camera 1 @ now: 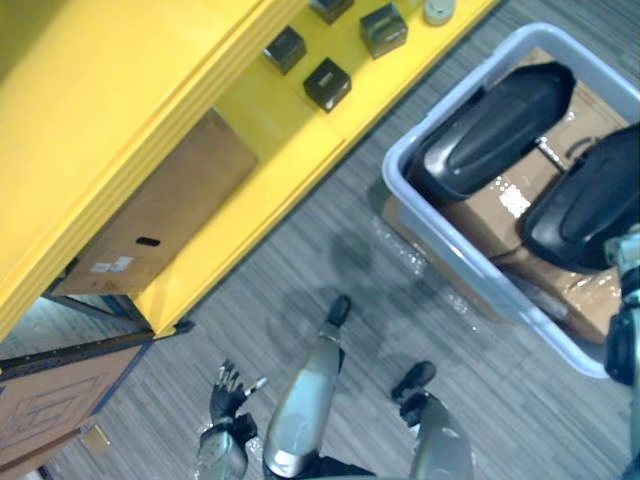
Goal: Walk over and take plastic housings, then place them on the shelf
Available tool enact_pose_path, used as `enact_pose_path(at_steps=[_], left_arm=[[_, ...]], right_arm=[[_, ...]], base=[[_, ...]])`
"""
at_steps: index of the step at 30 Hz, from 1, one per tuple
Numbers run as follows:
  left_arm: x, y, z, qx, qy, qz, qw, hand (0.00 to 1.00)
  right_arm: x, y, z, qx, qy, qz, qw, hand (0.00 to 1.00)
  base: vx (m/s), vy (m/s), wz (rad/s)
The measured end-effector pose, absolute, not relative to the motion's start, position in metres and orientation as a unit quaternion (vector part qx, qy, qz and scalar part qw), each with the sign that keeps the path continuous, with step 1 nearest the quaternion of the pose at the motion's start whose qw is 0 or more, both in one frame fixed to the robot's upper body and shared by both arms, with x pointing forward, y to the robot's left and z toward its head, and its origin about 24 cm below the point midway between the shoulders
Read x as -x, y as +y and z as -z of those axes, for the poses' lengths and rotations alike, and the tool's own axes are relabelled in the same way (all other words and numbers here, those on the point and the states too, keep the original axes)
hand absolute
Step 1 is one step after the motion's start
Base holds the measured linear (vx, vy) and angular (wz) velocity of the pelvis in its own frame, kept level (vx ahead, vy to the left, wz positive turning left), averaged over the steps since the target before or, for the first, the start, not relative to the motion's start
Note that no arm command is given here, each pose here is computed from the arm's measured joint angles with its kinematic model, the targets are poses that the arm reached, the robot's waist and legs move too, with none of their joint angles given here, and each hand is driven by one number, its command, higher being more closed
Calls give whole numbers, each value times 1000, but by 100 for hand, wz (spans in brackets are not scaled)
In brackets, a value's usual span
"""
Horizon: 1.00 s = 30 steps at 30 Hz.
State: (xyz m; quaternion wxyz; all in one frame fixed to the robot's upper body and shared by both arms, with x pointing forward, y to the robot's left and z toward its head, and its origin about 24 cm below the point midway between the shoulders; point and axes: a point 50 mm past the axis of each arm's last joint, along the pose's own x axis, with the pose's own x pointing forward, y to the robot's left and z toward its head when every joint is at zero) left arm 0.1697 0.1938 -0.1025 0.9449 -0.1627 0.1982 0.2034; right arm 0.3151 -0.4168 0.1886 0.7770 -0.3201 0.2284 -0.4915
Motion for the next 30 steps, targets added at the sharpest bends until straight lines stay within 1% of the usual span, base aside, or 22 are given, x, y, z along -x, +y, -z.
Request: enact_pose_path(at_steps=[3,6,10,14,15,18,21,24,25,28,29,30], left_arm=[[-177,203,92,159,169,-204,951,0],[-184,218,73,170,118,-218,954,0],[-199,233,36,192,39,-226,954,0],[-207,238,2,203,-19,-225,953,0],[-210,241,-9,205,-38,-224,952,0],[-217,242,-35,198,-80,-198,957,0],[-227,234,-55,204,-109,-163,959,0],[-243,220,-73,202,-130,-109,964,0],[-253,209,-83,181,-133,-72,972,0],[-269,193,-98,147,-135,-26,980,0],[-278,188,-107,122,-138,-8,983,0],[-282,186,-110,118,-137,-5,984,0]], right_arm=[[-316,-416,-192,335,220,487,776,100],[-316,-416,-187,349,211,469,783,100],[-317,-412,-189,385,170,456,784,100],[-318,-404,-188,390,124,446,796,100],[-320,-398,-184,386,112,439,803,100],[-324,-383,-170,388,99,419,815,100],[-330,-368,-160,385,77,413,822,100],[-340,-343,-176,392,-9,407,825,100],[-342,-330,-192,397,-65,404,821,100],[-342,-306,-217,395,-161,389,816,100],[-341,-288,-230,393,-219,370,813,100],[-340,-281,-233,393,-241,363,810,100]], base=[[0,0,0],[29,-36,-3],[20,-56,-5],[20,-59,-6],[24,-41,-7],[22,-26,-8],[-11,-20,-8],[-35,-14,-11],[-34,-7,-12],[6,-3,-11],[60,-2,-34],[92,-1,-39]])
